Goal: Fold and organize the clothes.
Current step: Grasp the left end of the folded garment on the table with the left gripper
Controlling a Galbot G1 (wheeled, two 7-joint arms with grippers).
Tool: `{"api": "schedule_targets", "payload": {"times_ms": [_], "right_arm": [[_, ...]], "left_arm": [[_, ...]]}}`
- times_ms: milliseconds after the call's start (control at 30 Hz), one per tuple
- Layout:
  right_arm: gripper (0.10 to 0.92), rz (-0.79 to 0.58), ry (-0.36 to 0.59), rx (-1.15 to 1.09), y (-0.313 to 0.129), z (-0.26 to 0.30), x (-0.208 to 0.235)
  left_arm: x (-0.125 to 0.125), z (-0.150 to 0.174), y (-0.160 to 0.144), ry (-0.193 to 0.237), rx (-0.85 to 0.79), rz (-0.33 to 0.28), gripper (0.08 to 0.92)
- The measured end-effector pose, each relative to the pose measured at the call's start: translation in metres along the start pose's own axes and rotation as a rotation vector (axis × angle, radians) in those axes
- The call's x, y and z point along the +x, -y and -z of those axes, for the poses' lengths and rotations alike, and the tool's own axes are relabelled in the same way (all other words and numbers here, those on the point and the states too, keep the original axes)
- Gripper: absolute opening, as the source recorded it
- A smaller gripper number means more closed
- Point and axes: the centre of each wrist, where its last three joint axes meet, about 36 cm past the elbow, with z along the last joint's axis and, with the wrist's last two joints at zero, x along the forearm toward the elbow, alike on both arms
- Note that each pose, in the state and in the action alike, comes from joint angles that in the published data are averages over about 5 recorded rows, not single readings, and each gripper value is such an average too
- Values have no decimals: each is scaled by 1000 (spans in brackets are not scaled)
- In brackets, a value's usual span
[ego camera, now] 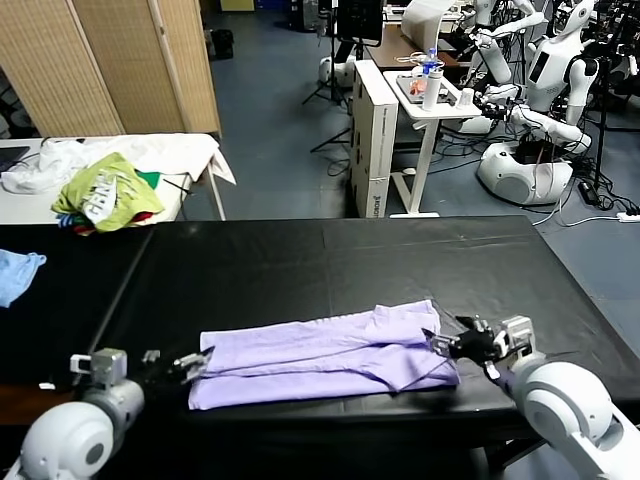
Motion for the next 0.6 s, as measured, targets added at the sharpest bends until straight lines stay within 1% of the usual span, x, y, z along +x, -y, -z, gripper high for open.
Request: {"api": "schedule_targets", "payload": {"times_ms": [100, 300, 600], "right_arm": [[907, 1, -2, -27, -2, -1, -17], [907, 9, -14, -54, -5, -2, -43], [906, 9, -27, -53, -7, -2, -63]], "left_arm": [[-11, -1, -4, 4, 24, 6, 907], [-28, -12, -6, -20, 64, 7, 907], [-33, -24, 3, -60, 82, -13, 907]]}}
